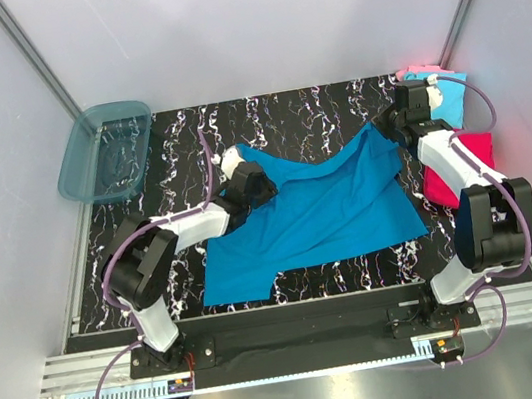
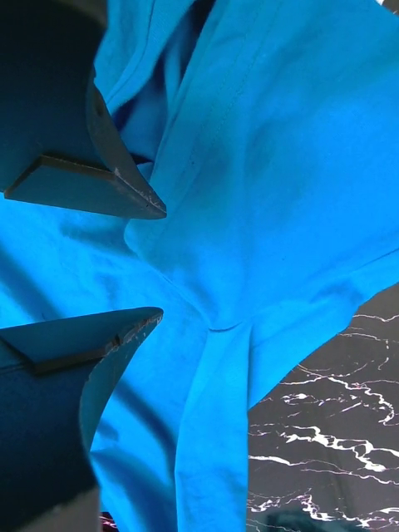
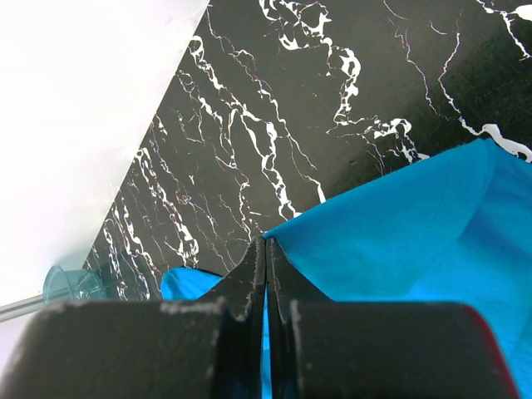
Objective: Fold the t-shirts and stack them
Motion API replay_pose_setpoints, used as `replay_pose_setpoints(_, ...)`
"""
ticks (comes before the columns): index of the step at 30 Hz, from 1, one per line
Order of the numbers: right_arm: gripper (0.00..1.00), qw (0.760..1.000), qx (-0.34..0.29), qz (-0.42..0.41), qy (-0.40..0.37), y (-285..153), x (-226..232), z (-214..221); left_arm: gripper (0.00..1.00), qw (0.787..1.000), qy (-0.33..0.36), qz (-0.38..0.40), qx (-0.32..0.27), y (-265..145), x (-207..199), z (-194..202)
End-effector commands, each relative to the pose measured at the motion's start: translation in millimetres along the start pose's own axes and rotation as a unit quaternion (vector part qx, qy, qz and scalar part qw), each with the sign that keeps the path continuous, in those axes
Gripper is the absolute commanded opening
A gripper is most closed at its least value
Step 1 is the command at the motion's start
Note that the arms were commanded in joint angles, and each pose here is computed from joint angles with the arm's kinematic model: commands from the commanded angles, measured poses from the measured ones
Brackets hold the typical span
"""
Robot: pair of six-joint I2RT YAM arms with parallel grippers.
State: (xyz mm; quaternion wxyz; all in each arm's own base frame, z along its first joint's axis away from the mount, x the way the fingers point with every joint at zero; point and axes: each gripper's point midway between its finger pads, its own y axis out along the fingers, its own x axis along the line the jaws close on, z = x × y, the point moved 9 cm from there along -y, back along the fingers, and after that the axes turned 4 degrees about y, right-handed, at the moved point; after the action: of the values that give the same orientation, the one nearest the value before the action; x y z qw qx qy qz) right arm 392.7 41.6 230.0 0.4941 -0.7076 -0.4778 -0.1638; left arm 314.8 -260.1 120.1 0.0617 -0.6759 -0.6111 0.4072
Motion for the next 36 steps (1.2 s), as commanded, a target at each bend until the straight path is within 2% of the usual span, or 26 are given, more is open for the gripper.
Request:
replay_pose_setpoints(1,0.00,0.999,-0.014,-0.031,0.001,-5.3,11.8,-6.8,0.51,0.999,-0.019,0.033,-0.016,2.3,-14.4,-12.6)
replay_pose_setpoints(7,0.00,0.999,-0.011,-0.031,0.005,-3.8,10.5,-4.5,0.49,0.999,-0.039,0.019,0.002,-5.2,-3.6,-3.2)
replay_pose_setpoints(12,0.00,0.999,-0.003,-0.031,0.010,-1.9,8.4,-1.5,0.52,0.998,-0.067,-0.011,0.007,-7.6,8.4,5.8)
replay_pose_setpoints(19,0.00,0.999,-0.007,-0.030,0.011,-3.5,6.8,-1.5,0.51,0.990,-0.139,-0.037,-0.010,-3.0,13.0,18.8)
replay_pose_setpoints(28,0.00,0.999,-0.010,-0.031,0.009,-4.3,6.3,-1.9,0.49,0.992,-0.125,-0.020,-0.019,12.2,-10.2,7.7)
replay_pose_setpoints(36,0.00,0.999,-0.010,-0.030,0.011,-2.3,4.7,-1.8,0.47,0.993,-0.117,-0.027,-0.019,21.3,-5.3,5.3)
